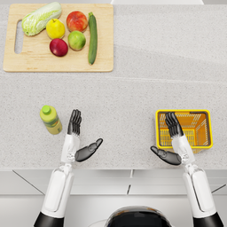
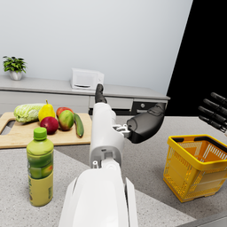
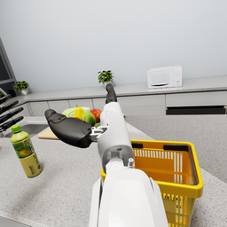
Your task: Pick up the green tea and place it into the yellow basket
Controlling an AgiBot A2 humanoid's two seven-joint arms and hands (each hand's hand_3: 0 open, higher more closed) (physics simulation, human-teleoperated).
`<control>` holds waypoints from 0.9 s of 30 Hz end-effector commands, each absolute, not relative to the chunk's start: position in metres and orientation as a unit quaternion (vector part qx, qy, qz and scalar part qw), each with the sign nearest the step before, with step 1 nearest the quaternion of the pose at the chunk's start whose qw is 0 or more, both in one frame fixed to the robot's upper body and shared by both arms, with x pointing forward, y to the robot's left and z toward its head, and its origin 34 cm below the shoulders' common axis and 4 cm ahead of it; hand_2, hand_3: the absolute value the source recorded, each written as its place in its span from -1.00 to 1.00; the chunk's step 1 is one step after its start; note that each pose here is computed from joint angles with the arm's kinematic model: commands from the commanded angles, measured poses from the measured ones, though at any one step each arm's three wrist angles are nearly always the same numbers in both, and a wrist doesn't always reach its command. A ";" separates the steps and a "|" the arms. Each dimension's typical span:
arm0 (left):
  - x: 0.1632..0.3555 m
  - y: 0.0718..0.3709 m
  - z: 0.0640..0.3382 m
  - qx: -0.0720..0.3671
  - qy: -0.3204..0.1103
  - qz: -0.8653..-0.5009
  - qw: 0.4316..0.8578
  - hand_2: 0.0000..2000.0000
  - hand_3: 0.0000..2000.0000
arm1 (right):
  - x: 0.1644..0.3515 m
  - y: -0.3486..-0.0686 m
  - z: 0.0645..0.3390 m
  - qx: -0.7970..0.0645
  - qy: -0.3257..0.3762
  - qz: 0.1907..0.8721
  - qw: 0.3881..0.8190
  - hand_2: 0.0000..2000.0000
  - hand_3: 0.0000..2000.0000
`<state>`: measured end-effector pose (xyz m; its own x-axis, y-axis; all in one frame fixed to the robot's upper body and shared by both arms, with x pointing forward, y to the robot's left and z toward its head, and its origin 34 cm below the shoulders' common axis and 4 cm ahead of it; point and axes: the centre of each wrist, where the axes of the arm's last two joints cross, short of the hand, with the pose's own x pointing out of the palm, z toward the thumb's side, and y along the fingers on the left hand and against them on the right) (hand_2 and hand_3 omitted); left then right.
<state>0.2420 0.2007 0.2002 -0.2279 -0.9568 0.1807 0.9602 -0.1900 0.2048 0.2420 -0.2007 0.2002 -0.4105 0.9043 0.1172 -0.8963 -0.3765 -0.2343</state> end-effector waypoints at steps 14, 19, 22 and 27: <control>0.245 0.199 0.197 0.000 -0.145 -0.779 0.611 -1.00 -1.00 | 0.243 -0.196 0.200 -0.018 -0.146 0.824 0.548 -1.00 -1.00; 0.269 0.230 0.227 0.070 -0.208 -0.737 0.639 -1.00 -1.00 | 0.260 -0.219 0.247 -0.098 -0.235 0.754 0.606 -1.00 -1.00; 0.276 0.247 0.236 0.130 -0.184 -0.706 0.671 -1.00 -1.00 | 0.263 -0.228 0.251 -0.153 -0.208 0.727 0.636 -1.00 -1.00; 0.279 0.287 0.237 0.190 -0.126 -0.638 0.736 -1.00 -1.00 | 0.261 -0.253 0.264 -0.236 -0.171 0.666 0.687 -1.00 -1.00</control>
<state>0.2772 0.2669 0.2314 0.0908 -0.9911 -0.0972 0.9029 0.0408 0.4280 0.2628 -0.2400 0.2526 0.0121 0.9939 -0.1092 -0.8554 -0.0462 -0.5159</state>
